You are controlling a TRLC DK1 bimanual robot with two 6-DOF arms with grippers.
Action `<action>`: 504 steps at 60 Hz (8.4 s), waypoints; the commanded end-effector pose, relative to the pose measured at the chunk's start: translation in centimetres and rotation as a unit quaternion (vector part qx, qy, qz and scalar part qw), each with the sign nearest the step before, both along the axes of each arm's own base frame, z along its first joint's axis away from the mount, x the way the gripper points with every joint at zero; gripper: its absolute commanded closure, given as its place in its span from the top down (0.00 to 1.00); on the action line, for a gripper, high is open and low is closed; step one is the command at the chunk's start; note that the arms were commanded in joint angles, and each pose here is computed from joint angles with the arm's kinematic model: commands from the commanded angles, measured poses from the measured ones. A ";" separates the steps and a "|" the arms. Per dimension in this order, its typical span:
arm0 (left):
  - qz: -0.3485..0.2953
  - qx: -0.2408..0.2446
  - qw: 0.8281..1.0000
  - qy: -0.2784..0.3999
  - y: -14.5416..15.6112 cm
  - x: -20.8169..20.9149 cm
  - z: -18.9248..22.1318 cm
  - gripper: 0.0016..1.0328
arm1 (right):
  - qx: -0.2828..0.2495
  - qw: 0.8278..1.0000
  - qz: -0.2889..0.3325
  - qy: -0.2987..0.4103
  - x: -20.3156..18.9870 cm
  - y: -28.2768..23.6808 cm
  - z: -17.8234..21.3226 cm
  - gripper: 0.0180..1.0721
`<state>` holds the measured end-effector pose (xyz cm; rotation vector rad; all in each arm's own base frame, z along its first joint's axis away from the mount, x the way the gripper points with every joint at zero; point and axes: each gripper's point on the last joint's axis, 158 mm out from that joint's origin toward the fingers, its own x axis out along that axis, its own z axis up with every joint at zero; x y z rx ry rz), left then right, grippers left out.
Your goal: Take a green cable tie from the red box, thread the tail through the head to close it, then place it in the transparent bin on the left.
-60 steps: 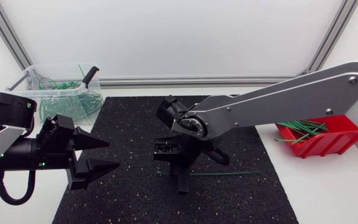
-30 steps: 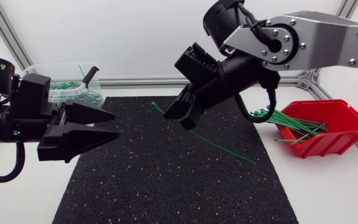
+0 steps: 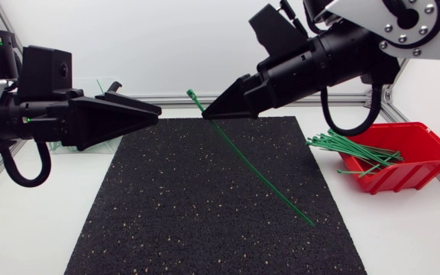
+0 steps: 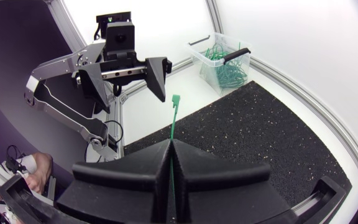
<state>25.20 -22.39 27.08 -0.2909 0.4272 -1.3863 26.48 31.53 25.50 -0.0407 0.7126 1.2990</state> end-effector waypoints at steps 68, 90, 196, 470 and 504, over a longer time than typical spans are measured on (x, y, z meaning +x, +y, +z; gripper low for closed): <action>-0.015 -0.033 0.998 0.057 -3.1 1.3 -0.7 0.04 | 0.042 0.998 0.027 0.039 -1.0 3.7 0.5 0.06; -0.001 -0.035 0.998 0.057 -2.2 1.9 -0.5 0.04 | 0.031 0.999 0.021 0.038 -1.5 3.0 0.0 0.08; -0.003 -0.040 0.998 0.052 -2.3 0.8 -0.2 0.04 | 0.008 1.000 0.024 0.013 -2.5 2.5 -1.1 0.14; 0.221 0.105 0.967 -0.074 6.4 7.3 -7.3 0.96 | -0.345 0.873 0.290 -0.184 -3.0 2.4 -27.7 0.55; 0.236 0.105 0.963 -0.074 7.4 7.8 -7.1 0.96 | -0.338 0.878 0.296 -0.168 -3.3 3.5 -29.3 0.35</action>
